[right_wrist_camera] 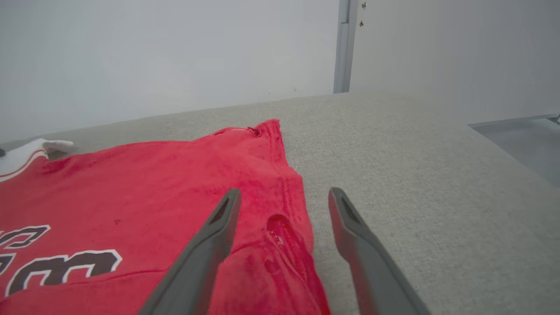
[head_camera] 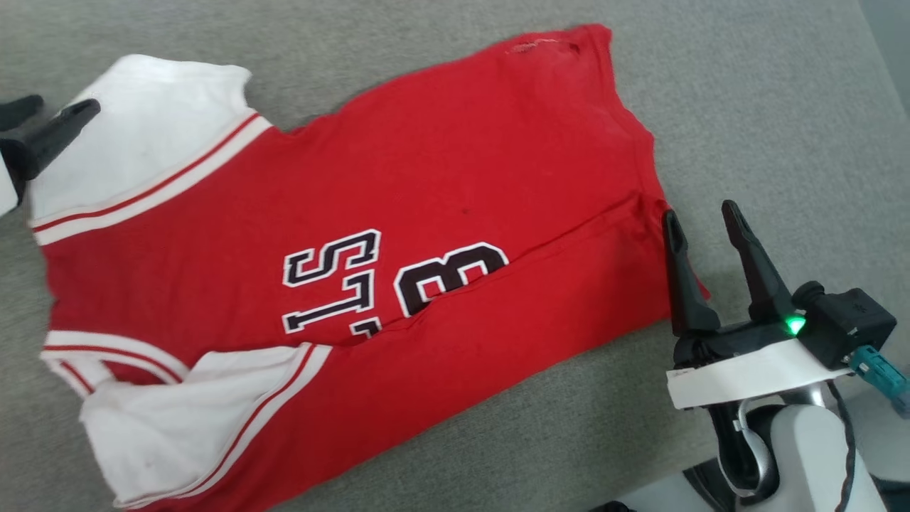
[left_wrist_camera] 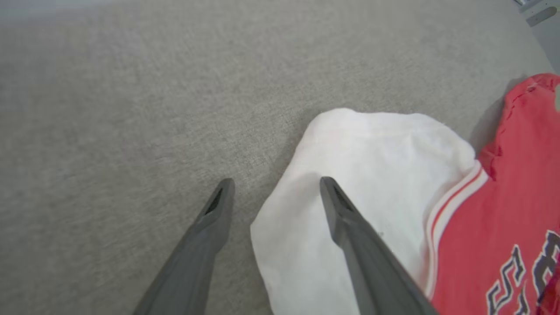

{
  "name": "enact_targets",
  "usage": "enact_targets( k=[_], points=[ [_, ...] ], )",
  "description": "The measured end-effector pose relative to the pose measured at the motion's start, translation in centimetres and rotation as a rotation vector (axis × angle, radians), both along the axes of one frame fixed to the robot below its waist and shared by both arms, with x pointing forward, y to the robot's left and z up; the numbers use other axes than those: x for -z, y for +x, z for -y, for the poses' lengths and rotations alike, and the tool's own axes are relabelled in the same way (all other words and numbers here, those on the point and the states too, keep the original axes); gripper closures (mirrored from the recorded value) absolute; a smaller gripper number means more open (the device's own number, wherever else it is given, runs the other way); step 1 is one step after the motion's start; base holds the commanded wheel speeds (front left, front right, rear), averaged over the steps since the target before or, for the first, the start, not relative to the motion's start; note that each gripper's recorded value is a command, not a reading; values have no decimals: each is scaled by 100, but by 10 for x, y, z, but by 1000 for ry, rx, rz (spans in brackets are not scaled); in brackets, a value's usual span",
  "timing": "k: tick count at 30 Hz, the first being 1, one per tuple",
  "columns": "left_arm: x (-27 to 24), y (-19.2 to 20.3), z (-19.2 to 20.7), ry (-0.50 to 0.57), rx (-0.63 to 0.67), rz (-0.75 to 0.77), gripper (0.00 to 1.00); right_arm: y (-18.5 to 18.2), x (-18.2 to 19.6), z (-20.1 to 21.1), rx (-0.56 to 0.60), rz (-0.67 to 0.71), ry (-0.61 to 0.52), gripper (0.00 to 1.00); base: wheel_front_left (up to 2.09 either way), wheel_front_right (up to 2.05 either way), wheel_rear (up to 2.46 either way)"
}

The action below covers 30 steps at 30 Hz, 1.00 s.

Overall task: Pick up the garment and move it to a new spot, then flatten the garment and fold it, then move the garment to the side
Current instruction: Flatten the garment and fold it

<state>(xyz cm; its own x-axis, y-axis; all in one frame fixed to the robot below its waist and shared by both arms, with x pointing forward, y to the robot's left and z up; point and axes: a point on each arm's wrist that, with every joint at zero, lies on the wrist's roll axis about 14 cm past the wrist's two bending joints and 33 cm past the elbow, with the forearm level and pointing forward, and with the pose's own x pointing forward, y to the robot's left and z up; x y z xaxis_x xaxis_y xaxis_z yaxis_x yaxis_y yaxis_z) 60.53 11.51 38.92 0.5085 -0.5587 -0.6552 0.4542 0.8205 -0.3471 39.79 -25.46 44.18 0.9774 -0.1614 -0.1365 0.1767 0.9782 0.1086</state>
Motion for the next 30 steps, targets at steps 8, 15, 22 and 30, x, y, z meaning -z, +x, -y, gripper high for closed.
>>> enact_targets(
  k=[8,15,22,30],
  points=[
    [14,-2,9,31,67,-163,59,0,14,4,15,-29,12,0,0,0,0],
    [12,-8,15,4,82,-176,100,41,5,-10,-105,-72,-78,0,0,0,0],
    [9,-13,24,-33,89,-128,100,97,2,1,-200,-226,-169,0,0,0,0],
    [9,-24,18,-41,87,-119,100,133,37,6,-238,-516,-70,0,0,0,0]
  ],
)
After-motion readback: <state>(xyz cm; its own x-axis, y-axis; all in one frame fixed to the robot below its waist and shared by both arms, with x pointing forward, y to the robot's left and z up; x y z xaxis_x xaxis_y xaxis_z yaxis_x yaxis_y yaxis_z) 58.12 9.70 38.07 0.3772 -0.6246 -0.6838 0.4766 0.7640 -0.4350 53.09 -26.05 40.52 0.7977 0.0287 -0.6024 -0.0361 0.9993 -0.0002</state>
